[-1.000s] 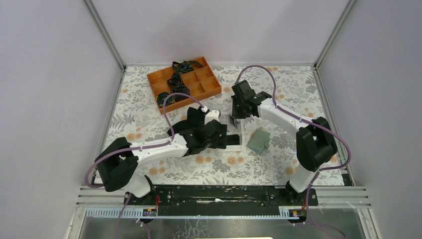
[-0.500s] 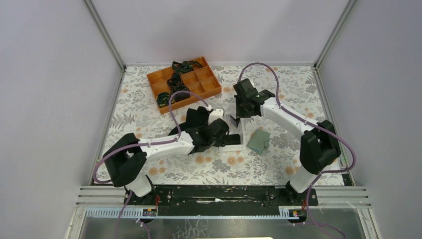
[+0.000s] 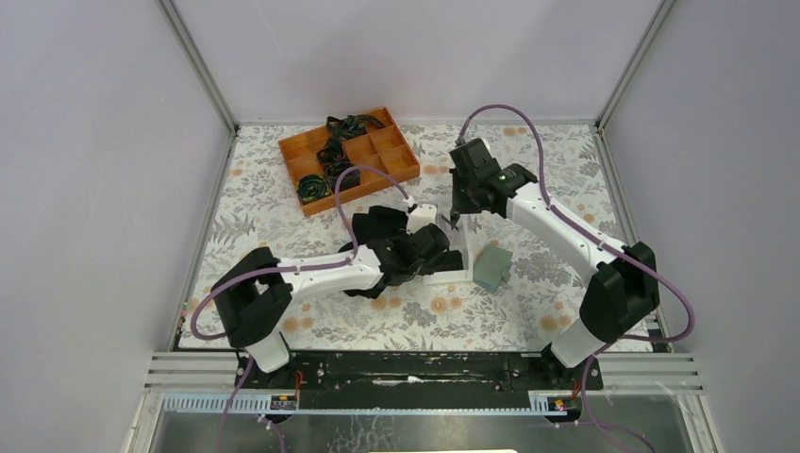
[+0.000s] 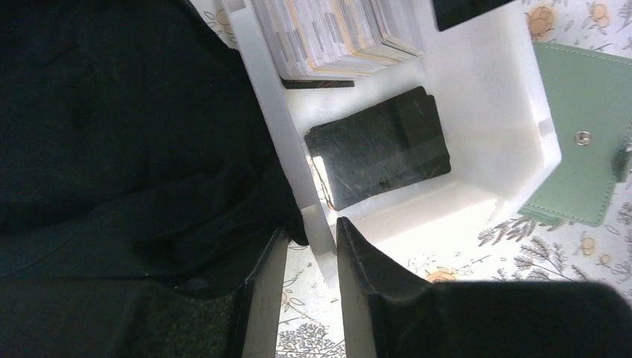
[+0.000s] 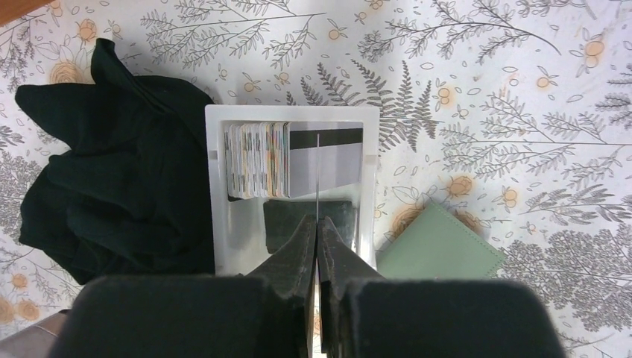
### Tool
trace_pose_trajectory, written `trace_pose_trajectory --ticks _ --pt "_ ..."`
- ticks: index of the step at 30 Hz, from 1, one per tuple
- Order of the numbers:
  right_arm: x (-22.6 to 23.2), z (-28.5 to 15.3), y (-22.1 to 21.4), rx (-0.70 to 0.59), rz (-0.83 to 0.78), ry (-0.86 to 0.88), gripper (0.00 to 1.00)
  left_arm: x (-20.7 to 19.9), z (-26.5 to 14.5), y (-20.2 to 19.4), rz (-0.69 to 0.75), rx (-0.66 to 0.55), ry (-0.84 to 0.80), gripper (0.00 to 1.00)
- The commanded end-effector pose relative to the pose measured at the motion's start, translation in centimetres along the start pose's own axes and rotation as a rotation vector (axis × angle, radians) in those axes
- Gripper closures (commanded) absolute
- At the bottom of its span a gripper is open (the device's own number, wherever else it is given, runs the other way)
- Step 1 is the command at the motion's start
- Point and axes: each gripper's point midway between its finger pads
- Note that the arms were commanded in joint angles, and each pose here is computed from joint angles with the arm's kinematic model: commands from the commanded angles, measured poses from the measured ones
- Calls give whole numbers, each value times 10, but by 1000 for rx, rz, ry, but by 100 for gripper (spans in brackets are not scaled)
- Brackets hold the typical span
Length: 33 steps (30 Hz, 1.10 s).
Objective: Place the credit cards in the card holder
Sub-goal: Pick up the credit card from the storage box.
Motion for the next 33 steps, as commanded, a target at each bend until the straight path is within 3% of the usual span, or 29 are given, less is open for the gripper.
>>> trace_pose_trajectory --ticks 1,21,28,33 --pt "-7 -34 25 -96 -12 -20 100 2 -5 21 28 -79 72 65" --pt "-41 -43 42 -170 41 -81 100 -25 17 44 149 -101 101 67" --pt "-42 -39 41 -170 37 -78 100 -8 -8 61 90 -135 186 27" --pt "-44 -36 40 -168 37 -78 100 -5 -39 79 24 -163 174 25"
Point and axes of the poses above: each gripper's point midway between its finger pads, its own z axis out along the fingers, its own x axis along the line the jaws close on, y = z × x, and after that the axes turned 12 degrees about -z, right-handed
